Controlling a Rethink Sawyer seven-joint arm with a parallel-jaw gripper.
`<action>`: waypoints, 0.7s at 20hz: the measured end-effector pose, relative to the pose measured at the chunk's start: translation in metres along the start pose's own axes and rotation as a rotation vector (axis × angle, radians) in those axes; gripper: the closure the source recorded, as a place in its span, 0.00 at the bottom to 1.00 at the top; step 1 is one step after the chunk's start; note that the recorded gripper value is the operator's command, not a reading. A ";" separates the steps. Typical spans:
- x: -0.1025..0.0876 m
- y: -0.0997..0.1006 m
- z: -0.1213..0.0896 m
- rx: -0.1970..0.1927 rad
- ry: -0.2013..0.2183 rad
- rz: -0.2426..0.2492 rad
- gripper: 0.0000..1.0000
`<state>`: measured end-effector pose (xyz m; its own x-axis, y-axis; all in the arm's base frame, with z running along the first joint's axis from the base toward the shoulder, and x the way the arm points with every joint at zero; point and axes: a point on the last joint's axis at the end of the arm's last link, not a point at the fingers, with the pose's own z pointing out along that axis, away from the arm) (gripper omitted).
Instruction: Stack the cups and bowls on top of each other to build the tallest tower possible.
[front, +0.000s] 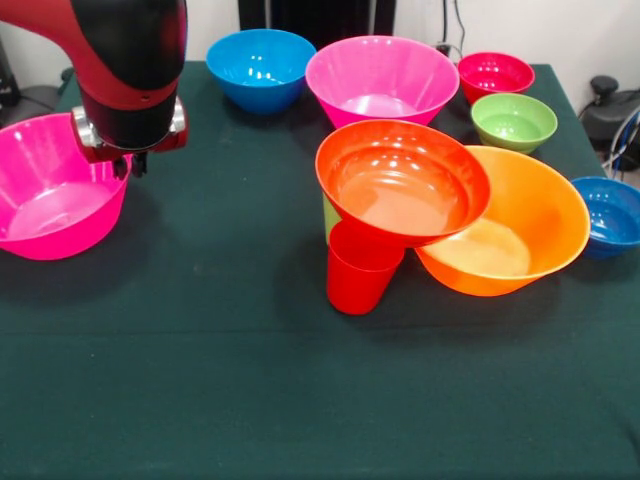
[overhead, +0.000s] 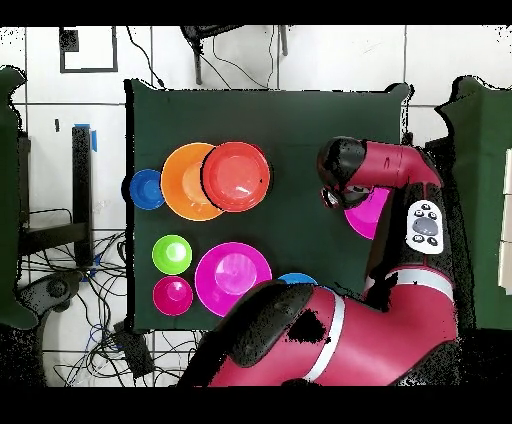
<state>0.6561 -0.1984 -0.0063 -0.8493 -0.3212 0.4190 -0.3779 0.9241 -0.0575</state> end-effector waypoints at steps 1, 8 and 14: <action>0.000 0.000 0.000 0.000 0.001 0.001 1.00; 0.002 -0.001 -0.001 0.011 0.008 0.001 1.00; 0.004 -0.002 -0.021 0.051 0.008 0.001 1.00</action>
<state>0.6615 -0.1969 0.0144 -0.8468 -0.3190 0.4258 -0.3958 0.9125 -0.1037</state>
